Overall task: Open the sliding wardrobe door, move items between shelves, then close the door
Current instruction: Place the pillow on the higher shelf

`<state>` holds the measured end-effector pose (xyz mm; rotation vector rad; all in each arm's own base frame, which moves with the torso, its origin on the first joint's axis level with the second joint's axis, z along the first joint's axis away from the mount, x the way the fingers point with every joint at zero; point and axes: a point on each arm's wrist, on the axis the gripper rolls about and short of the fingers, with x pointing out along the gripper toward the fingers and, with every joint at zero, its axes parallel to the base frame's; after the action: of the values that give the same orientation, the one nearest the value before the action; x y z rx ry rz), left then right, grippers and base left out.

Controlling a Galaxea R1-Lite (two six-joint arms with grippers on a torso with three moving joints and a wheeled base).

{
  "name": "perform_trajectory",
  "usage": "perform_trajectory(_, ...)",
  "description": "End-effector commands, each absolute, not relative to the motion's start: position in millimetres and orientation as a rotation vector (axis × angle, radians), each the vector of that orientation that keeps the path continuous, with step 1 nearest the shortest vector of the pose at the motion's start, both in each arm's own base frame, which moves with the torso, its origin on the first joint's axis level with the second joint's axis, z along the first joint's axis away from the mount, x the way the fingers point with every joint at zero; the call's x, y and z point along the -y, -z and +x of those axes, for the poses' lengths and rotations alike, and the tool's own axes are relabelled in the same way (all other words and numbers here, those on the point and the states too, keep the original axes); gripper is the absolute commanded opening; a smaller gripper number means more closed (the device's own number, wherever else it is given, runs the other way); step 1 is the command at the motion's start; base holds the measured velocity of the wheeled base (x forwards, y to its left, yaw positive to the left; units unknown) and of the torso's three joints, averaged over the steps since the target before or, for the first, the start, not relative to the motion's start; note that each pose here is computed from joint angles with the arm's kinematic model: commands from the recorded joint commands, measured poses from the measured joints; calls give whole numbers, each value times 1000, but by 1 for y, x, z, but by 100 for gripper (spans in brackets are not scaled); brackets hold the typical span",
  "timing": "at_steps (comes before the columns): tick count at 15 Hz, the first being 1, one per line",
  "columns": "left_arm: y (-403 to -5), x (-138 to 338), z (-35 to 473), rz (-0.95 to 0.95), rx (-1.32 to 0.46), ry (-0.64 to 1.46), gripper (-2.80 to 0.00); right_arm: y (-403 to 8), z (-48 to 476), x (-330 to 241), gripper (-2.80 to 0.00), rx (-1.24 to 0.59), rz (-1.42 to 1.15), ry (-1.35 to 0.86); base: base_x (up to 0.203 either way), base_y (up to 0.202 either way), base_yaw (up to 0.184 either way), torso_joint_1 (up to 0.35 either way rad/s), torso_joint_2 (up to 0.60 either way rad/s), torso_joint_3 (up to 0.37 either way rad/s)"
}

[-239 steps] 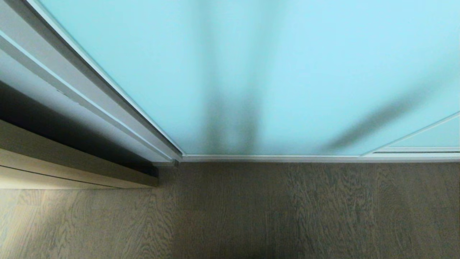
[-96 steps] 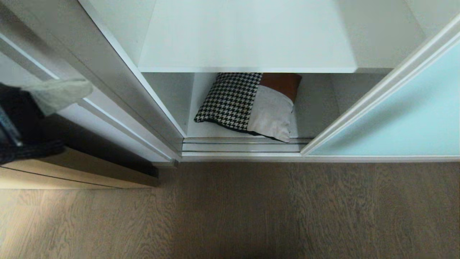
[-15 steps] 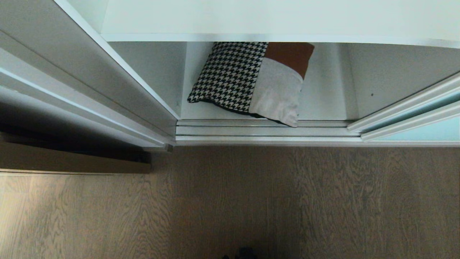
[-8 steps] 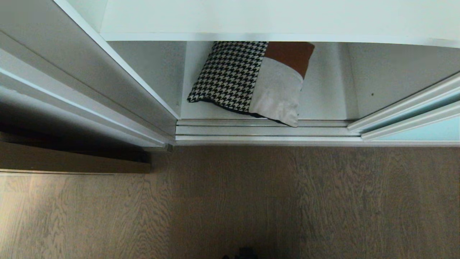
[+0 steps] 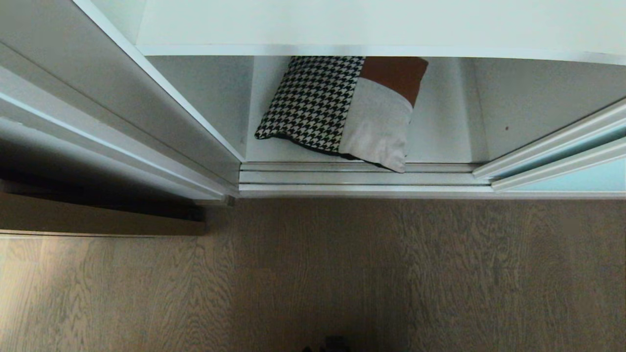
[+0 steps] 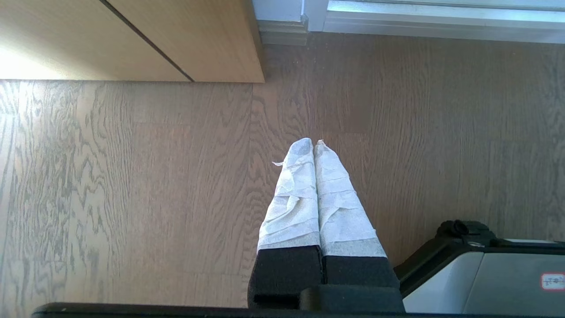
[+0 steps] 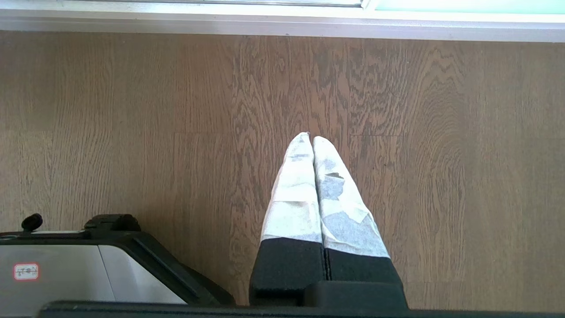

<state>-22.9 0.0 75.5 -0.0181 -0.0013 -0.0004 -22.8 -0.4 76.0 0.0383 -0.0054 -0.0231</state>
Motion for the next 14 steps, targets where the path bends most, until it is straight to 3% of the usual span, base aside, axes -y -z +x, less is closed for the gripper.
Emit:
perform_trajectory(1,-75,0,-23,-18,-2,1,-280,-76,-23,0,-280,5,38,23,0,0,0,0,0,0)
perform_trajectory(7,-75,0,-23,-18,-2,0,-280,-78,-24,1,-280,2,8,34,0,0,0,0,0,0)
perform_trajectory(11,-75,0,-23,-18,-2,0,-280,-146,-43,1,-280,43,37,35,0,0,0,0,0,0)
perform_trajectory(14,-75,0,-23,-18,-2,0,-280,-186,-29,0,-280,-82,69,18,0,0,0,0,0,0)
